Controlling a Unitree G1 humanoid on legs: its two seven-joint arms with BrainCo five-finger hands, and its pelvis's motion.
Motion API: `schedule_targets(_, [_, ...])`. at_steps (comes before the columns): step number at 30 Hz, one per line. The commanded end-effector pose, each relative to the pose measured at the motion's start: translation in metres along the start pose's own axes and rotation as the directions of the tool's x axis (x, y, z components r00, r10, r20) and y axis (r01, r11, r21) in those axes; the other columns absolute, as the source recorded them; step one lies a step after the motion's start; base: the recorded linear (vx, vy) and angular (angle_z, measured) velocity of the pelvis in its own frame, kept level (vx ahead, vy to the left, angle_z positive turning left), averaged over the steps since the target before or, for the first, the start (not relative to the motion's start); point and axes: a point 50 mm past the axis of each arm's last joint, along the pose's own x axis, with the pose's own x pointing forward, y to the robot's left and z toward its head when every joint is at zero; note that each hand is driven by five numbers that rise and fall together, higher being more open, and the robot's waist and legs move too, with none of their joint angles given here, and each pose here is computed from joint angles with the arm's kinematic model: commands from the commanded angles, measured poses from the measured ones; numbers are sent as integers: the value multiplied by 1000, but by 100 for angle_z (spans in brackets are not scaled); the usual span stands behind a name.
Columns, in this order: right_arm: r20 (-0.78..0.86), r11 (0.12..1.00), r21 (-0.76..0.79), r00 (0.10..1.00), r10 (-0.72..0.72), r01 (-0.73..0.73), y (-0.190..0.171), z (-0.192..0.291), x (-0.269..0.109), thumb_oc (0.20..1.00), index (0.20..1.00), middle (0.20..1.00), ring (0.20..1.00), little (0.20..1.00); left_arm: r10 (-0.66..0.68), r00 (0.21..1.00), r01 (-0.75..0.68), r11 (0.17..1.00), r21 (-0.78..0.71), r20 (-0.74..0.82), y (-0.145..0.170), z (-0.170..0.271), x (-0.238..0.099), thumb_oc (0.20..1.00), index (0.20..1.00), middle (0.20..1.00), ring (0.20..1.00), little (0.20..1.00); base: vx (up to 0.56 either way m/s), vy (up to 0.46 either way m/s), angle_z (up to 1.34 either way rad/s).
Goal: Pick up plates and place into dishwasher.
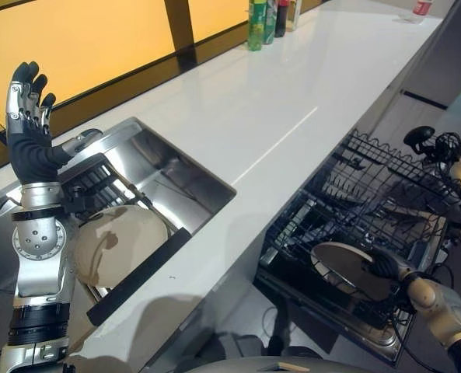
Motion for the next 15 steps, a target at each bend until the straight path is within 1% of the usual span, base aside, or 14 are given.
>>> schedule_targets(1, [94, 979, -90, 977, 191, -183, 49, 28, 4, 200, 200, 200, 200, 200, -27, 997, 27, 1000, 1, 73, -7, 14, 6, 1000, 1000, 1000, 1000, 1000, -3, 16, 10])
schedule_targets(4, [96, 972, -56, 968, 232, -228, 61, 35, 6, 200, 200, 200, 200, 200, -25, 997, 25, 1000, -2, 73, -8, 14, 9, 1000, 1000, 1000, 1000, 1000, 1, 23, 12])
schedule_targets(6, [88, 969, -5, 965, 246, -247, 68, 36, 6, 200, 200, 200, 200, 200, -21, 997, 21, 1000, -3, 69, -8, 14, 8, 1000, 1000, 1000, 1000, 1000, 18, 20, 8])
schedule_targets(12, [67, 964, 92, 967, 244, -249, 83, 36, 7, 200, 200, 200, 200, 200, -15, 998, 15, 1000, -2, 63, -9, 14, 9, 1000, 1000, 1000, 1000, 1000, 3, 13, 5])
schedule_targets(14, [72, 959, 111, 964, 255, -262, 87, 38, 8, 228, 228, 228, 228, 228, -15, 998, 16, 1000, -6, 61, -10, 13, 10, 1000, 1000, 1000, 1000, 1000, 0, 0, 0])
schedule_targets(15, [74, 956, 117, 962, 262, -269, 89, 40, 8, 272, 272, 272, 272, 272, -15, 998, 15, 1000, -7, 60, -10, 13, 10, 1000, 1000, 1000, 1000, 1000, 0, 0, 0])
